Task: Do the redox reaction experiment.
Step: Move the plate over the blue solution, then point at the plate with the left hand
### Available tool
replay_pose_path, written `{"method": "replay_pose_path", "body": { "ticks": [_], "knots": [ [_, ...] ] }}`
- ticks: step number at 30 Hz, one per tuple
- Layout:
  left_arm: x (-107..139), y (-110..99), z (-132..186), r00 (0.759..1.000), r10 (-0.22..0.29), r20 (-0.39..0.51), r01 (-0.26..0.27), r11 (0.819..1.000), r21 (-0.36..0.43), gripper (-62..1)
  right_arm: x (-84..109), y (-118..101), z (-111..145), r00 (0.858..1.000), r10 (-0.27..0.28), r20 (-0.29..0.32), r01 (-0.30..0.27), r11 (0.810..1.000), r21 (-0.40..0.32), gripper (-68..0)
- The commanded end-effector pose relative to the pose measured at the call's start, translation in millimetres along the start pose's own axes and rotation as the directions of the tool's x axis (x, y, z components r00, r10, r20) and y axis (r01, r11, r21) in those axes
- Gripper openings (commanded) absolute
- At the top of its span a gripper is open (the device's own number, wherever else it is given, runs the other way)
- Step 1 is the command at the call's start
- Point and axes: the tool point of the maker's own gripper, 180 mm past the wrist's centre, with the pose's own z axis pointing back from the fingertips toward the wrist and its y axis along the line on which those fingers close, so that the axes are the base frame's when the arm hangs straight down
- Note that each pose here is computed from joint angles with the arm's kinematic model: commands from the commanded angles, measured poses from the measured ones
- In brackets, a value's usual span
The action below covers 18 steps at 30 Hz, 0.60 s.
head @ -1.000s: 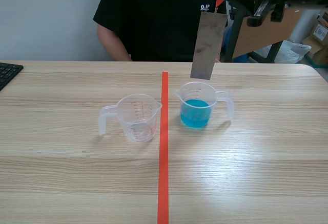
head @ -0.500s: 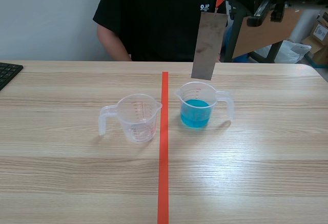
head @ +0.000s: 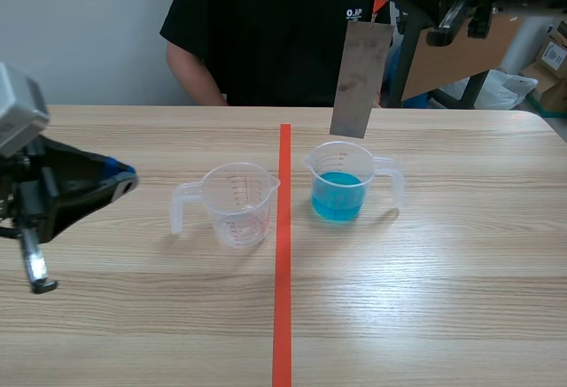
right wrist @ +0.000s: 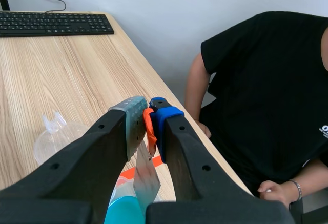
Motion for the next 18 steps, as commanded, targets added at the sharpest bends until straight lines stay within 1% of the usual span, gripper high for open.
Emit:
{"method": "replay_pose_path", "body": {
  "ticks": [1,5,9,12,15,18],
  "knots": [
    [12.5,5.0,-12.8,0.999,-0.006,0.051,0.004,1.000,0.025,-57.7,15.3,-6.7,2.5,0.999,0.023,0.038,-0.023,1.000,-0.007,-66.0],
    [25.5,4.4,-47.2,0.996,-0.048,0.070,0.046,0.999,0.025,-57.7,15.3,-6.7,2.5,0.999,0.023,0.038,-0.023,1.000,-0.007,-66.0],
    [34.9,6.5,-75.4,0.994,-0.061,0.088,0.058,0.998,0.032,-57.7,15.3,-6.7,2.5,0.999,0.023,0.038,-0.023,1.000,-0.007,-66.0],
    [35.5,8.5,-96.8,0.994,-0.064,0.090,0.061,0.997,0.036,-57.7,15.3,-6.7,2.5,0.999,0.023,0.038,-0.023,1.000,-0.007,-66.0],
    [30.1,8.1,-117.9,0.996,-0.061,0.073,0.059,0.998,0.032,-57.7,15.3,-6.7,2.5,0.999,0.023,0.038,-0.023,1.000,-0.007,-66.0],
    [29.6,12.6,-135.2,0.996,-0.037,0.077,0.033,0.998,0.051,-57.7,15.4,-6.7,2.5,0.999,0.023,0.039,-0.023,1.000,-0.007,-66.0]
  ]
}}
